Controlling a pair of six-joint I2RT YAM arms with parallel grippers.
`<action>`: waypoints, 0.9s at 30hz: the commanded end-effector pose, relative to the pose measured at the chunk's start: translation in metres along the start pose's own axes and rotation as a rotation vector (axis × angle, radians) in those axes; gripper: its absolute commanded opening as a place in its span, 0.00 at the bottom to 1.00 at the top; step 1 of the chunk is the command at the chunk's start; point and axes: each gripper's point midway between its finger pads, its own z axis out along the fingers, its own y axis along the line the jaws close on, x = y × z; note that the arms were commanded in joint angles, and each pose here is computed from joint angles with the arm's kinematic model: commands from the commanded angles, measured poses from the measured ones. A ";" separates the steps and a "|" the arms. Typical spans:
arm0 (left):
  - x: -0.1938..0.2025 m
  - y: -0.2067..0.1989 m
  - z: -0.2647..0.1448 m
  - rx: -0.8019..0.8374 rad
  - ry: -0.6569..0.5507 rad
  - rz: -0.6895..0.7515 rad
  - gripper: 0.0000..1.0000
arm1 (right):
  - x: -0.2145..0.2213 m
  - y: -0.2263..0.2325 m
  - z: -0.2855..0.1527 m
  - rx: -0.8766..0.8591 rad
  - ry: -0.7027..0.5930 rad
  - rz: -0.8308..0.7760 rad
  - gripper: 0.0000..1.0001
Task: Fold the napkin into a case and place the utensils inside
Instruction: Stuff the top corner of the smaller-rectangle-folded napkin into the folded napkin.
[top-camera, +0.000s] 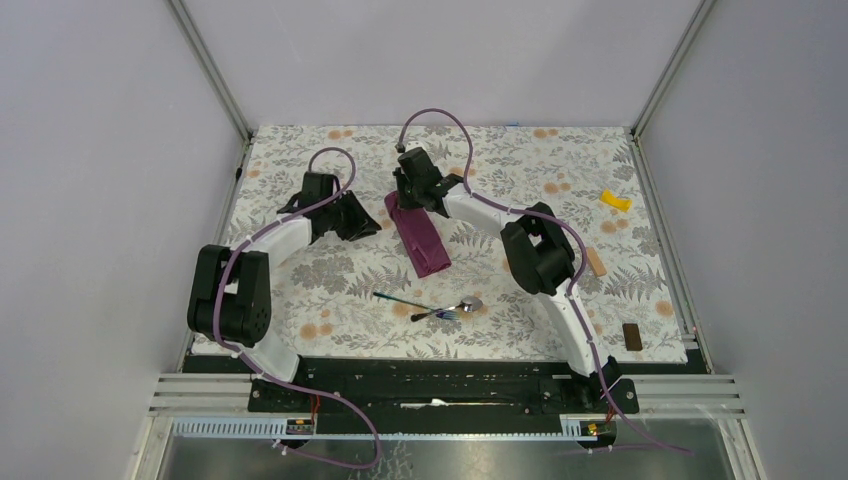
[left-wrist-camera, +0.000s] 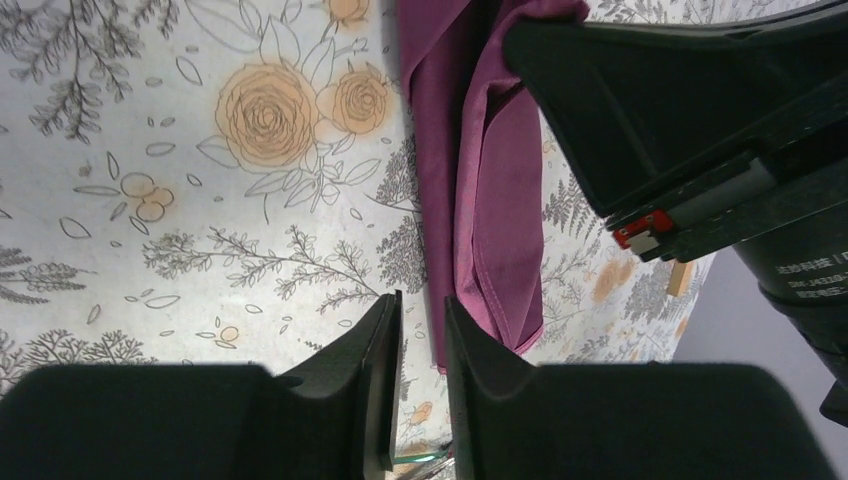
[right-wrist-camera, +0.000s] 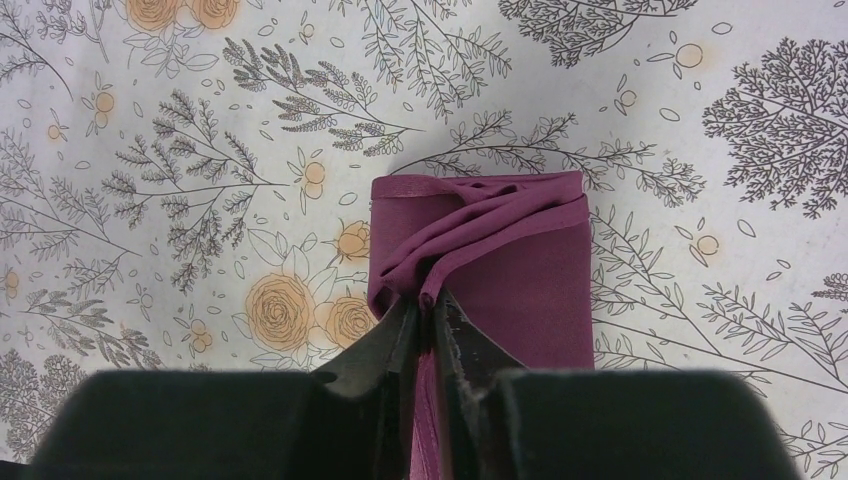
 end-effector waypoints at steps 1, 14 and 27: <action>-0.032 -0.018 -0.002 0.016 -0.095 0.048 0.31 | -0.021 0.014 -0.006 -0.016 -0.057 -0.001 0.12; -0.083 -0.039 0.045 -0.177 -0.214 0.269 0.36 | -0.032 0.010 -0.029 -0.047 -0.068 0.104 0.00; -0.076 -0.054 0.083 -0.370 -0.303 0.571 0.29 | -0.043 -0.001 -0.037 -0.094 -0.083 0.187 0.00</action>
